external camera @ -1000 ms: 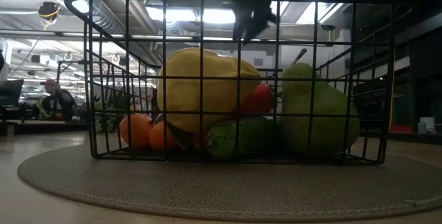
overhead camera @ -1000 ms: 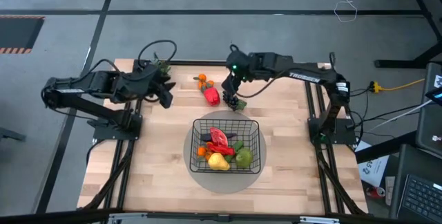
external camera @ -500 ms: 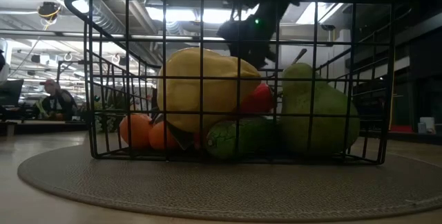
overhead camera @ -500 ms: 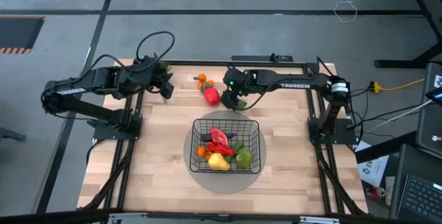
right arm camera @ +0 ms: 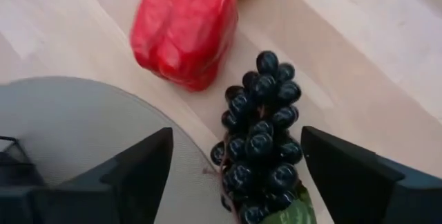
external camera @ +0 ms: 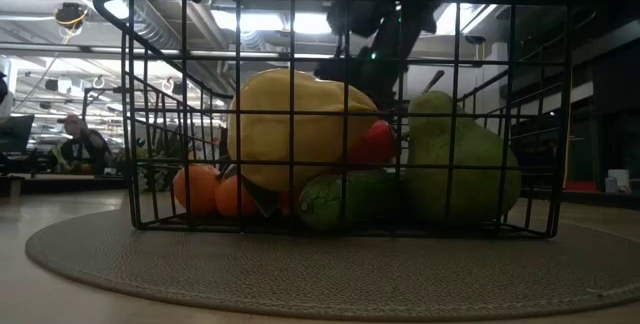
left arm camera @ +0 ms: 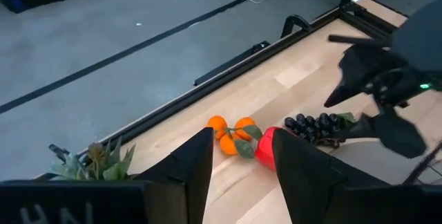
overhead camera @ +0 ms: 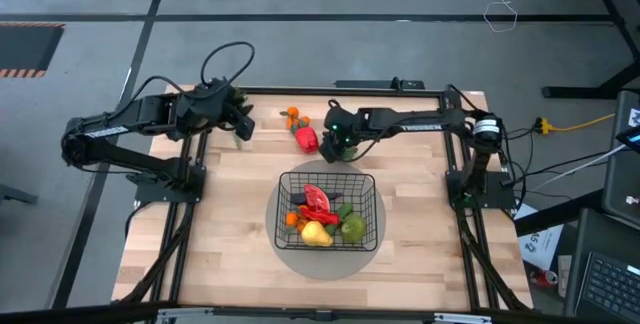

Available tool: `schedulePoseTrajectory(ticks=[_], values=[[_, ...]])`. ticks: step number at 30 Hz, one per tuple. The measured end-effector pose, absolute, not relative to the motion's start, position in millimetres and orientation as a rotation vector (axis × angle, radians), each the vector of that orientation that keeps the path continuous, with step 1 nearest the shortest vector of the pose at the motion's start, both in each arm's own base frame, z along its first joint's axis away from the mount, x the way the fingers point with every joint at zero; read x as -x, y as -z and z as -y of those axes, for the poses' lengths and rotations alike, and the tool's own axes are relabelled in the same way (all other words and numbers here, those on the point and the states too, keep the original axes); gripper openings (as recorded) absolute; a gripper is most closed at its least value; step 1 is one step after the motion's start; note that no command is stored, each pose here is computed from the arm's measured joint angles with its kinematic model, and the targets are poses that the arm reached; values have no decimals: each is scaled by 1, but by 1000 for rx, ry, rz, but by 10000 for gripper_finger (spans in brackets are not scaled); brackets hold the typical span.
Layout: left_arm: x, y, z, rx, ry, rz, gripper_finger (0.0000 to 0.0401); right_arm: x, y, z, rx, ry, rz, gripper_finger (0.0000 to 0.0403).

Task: Build produce basket
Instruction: Put the black grapes into the black wire basket

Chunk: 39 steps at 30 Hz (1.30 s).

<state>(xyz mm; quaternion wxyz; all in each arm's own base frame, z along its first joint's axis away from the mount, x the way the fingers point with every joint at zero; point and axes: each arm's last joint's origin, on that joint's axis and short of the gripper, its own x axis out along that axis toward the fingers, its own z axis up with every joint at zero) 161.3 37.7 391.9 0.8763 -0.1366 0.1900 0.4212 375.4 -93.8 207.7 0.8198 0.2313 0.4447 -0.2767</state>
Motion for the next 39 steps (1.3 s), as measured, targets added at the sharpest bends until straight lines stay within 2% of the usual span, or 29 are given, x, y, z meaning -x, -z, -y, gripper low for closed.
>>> schedulePoseTrajectory(ticks=[10,16,20,26,33,39], values=[[-161,-392,-38,294,-864,-403,146,-381,-166,108,-575,618,-1057,324],[-161,-391,-38,294,-863,-407,146,-373,-162,117,-625,676,-1105,324],[-161,-391,-38,295,-861,-407,146,-367,-161,128,-642,707,-1122,308],[-161,-390,-38,289,-863,-422,146,-360,-158,141,-664,745,-1145,249],[-159,-389,-37,283,-866,-442,146,-357,-159,148,-727,699,-1151,142],[-159,-388,-37,281,-867,-450,146,-360,-180,150,-715,645,-1189,58]])
